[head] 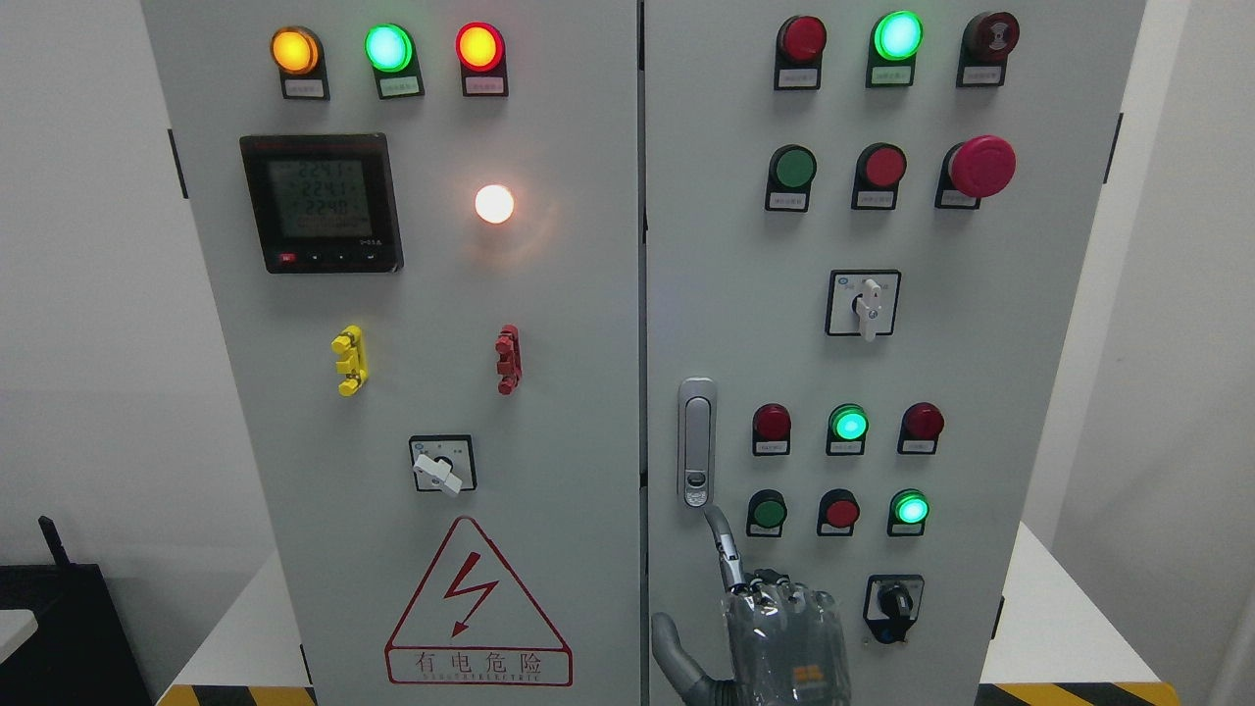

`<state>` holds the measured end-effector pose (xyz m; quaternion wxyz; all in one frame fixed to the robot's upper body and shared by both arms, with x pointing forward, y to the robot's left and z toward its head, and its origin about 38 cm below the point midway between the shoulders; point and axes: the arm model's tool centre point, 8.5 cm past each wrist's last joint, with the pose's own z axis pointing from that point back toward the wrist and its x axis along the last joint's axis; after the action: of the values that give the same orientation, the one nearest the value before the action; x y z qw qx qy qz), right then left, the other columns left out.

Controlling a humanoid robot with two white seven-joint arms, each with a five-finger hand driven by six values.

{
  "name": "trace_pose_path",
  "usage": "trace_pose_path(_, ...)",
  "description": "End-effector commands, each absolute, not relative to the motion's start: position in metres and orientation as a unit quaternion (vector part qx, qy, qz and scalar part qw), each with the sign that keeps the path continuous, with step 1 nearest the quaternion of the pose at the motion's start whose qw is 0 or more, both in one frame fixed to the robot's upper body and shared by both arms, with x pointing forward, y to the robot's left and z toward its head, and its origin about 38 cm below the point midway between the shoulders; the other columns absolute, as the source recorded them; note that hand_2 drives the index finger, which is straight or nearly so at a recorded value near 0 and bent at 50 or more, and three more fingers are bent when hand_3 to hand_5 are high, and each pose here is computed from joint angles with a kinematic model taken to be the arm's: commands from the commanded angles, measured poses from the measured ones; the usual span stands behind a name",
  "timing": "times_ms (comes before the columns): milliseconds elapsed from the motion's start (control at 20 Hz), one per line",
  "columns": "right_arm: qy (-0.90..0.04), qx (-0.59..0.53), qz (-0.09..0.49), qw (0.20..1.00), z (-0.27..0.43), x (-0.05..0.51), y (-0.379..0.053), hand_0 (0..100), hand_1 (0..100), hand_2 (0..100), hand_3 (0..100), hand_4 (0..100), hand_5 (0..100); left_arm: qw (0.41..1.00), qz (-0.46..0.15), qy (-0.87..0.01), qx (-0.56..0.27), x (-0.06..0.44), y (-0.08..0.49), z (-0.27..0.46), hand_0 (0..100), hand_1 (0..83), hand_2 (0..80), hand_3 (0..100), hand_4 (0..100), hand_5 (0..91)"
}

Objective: Release door handle
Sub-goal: 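Position the right hand just below the silver handle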

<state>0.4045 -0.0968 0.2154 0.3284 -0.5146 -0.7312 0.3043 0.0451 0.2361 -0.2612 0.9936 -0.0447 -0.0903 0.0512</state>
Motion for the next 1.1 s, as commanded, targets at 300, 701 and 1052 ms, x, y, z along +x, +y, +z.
trace_pose_path(300, -0.720, -0.525, 0.309, 0.333, 0.2154, 0.4199, -0.1040, 33, 29, 0, 100, 93, 100, 0.994, 0.057, -0.082, -0.044, 0.0396, 0.2363, -0.2614, 12, 38.9, 0.0, 0, 0, 0.0)
trace_pose_path(701, -0.722, -0.524, 0.309, 0.330, 0.2185, 0.4208, -0.1024, 34, 29, 0, 100, 93, 100, 0.994, 0.057, -0.082, -0.044, 0.0396, 0.2363, -0.2614, 12, 38.9, 0.0, 0, 0, 0.0)
trace_pose_path(1052, -0.722, -0.523, 0.310, 0.330, 0.2183, 0.4210, -0.1024, 34, 29, 0, 100, 94, 100, 0.994, 0.057, -0.083, -0.044, 0.0398, 0.2363, -0.2613, 12, 38.9, 0.0, 0, 0, 0.0)
